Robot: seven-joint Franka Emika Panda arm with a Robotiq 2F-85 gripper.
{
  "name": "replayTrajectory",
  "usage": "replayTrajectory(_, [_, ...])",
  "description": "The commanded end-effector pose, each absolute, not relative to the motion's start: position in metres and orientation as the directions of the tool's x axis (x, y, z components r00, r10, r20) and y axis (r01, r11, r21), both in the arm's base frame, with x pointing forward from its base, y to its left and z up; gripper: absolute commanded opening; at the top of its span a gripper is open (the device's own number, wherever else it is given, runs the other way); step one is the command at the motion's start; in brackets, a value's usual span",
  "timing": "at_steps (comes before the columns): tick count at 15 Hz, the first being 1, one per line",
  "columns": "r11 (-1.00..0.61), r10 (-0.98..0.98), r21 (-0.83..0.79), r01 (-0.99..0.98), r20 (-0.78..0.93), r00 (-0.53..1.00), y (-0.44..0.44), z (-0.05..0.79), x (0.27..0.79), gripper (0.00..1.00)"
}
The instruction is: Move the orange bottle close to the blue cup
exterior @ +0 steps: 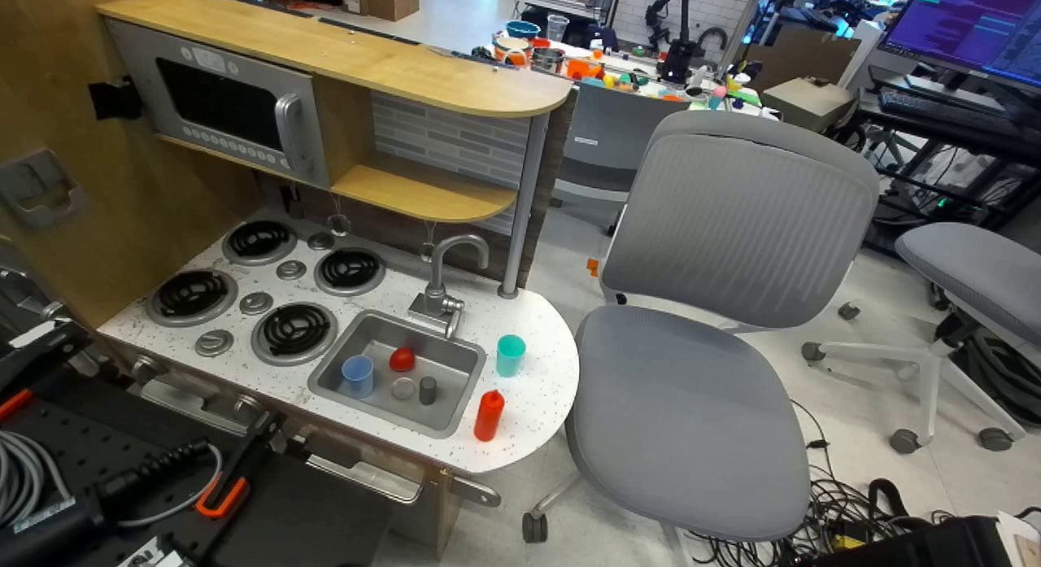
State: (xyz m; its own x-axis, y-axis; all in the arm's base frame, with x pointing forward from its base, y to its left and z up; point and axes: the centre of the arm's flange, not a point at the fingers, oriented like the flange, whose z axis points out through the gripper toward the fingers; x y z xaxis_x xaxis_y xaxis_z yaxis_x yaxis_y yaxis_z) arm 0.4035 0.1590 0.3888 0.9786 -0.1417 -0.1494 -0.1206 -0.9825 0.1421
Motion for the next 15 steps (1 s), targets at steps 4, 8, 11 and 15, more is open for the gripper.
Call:
replayTrajectory(4, [-0.993, -0.086, 0.079, -0.086, -0.006, 0.996, 0.105, 0.383, 0.414, 1.0])
replayTrajectory(8, [-0.994, -0.102, 0.028, -0.104, 0.057, 0.993, 0.022, 0.352, 0.424, 1.0])
replayTrajectory(11, [-0.995, -0.093, 0.022, -0.096, 0.089, 0.992, -0.026, 0.324, 0.422, 1.0])
replayTrajectory(15, [-0.999, -0.006, 0.041, -0.011, 0.123, 0.992, -0.067, 0.28, 0.412, 1.0])
